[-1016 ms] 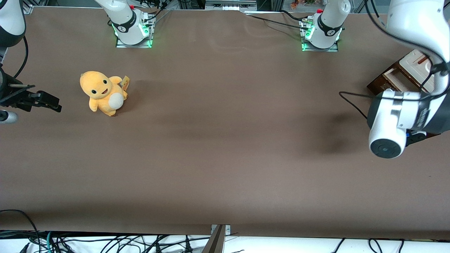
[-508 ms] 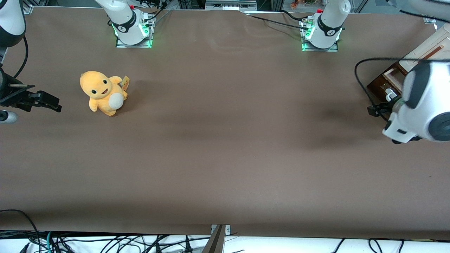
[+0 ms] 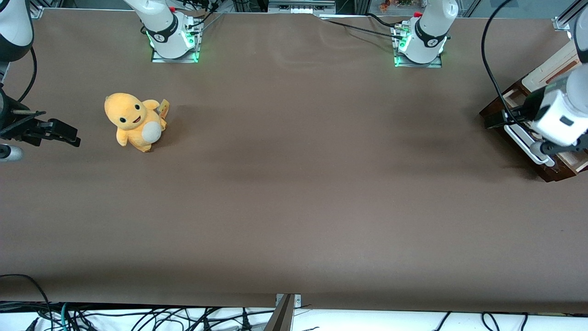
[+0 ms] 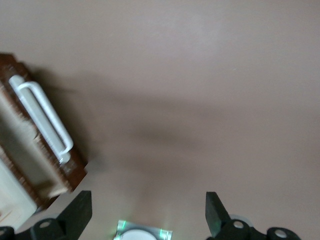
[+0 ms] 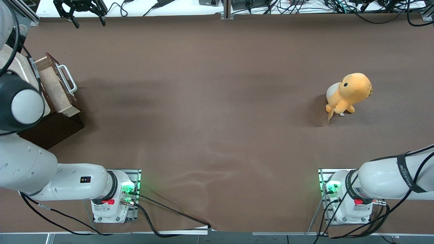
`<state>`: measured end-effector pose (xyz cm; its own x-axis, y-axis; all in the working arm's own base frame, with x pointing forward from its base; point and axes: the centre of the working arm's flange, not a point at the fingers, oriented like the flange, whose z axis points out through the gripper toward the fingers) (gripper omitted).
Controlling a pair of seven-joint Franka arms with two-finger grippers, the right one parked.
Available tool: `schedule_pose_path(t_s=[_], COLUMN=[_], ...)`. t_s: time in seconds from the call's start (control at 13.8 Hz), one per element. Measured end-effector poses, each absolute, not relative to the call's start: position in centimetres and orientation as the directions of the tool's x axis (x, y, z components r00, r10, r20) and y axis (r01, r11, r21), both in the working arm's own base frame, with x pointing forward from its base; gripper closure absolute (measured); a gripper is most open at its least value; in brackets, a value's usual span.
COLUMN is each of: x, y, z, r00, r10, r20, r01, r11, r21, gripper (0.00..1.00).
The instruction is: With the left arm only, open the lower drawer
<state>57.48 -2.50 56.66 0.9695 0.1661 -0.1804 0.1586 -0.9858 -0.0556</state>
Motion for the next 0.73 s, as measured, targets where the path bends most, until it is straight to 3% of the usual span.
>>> schedule_pose_path(t_s=[0.36, 0.73], x=[54.8, 54.2], y=[-3.8, -1.1], z=[56.9, 57.5], r00=[0.994, 0.994], r10=[0.047, 0.063], r20=[-0.099, -0.09], r01=[0.049, 0.064], r11=[-0.999, -0.998], r21=[0.011, 0.016], gripper=[0.0, 0.0])
